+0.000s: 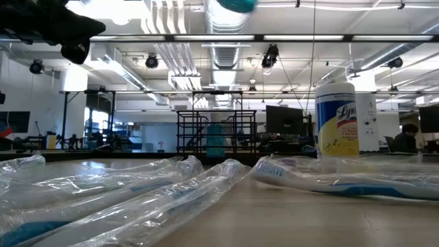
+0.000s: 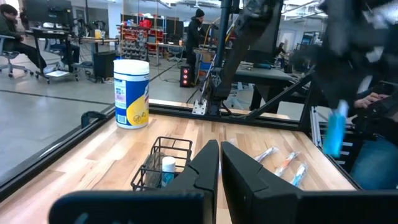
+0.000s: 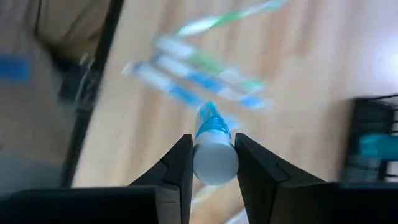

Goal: Pick & Place toothbrushing station
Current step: Put the blue mouthwash in the wire organizer

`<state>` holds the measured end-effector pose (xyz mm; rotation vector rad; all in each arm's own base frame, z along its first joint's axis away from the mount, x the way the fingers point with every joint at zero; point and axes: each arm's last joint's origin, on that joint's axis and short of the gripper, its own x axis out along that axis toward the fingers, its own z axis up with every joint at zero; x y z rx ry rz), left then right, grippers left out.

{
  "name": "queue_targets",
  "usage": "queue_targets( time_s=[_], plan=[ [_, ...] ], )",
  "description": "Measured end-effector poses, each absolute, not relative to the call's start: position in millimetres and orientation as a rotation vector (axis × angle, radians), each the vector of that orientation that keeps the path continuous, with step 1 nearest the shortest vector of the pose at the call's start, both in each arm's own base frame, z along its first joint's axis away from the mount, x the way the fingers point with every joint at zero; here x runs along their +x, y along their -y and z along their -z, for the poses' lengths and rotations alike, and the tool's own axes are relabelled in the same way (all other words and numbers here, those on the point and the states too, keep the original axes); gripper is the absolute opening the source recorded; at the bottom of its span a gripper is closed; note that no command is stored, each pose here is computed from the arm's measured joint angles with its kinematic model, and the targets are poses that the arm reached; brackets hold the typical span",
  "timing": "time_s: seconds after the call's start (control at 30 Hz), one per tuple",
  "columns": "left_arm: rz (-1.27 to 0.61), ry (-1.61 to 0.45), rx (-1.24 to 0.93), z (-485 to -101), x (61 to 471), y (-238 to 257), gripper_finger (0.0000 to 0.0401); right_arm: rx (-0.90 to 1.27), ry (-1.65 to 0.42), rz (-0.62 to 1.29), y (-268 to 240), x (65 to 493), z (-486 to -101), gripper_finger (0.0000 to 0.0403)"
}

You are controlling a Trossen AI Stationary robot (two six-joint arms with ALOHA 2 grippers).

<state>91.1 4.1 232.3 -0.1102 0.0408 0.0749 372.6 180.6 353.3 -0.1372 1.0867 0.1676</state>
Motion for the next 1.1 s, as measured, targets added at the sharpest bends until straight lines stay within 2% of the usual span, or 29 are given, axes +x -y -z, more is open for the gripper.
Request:
queue_targets(
  time_s=[0.2, 0.43, 0.57, 0.77, 1.1],
  plan=[
    [-0.075, -0.039, -0.118, -232, 91, -4, 0.0023, -0.106, -1.051, -0.069, -94, 373, -387, 0.0085],
    [-0.078, -0.017, -0.105, -235, 91, -4, 0.0023, -0.281, -1.123, -0.093, -29, 373, -388, 0.0085],
    [-0.078, -0.008, -0.08, -236, 91, -4, 0.0023, -0.31, -1.132, -0.087, -4, 380, -384, 0.0085],
    [-0.079, -0.011, -0.066, -235, 91, -4, 0.0023, -0.345, -1.217, -0.092, 23, 398, -357, 0.0085],
    [-0.08, -0.021, -0.023, -235, 91, -4, 0.0023, -0.517, -1.255, -0.223, 25, 417, -331, 0.0085]
  ],
)
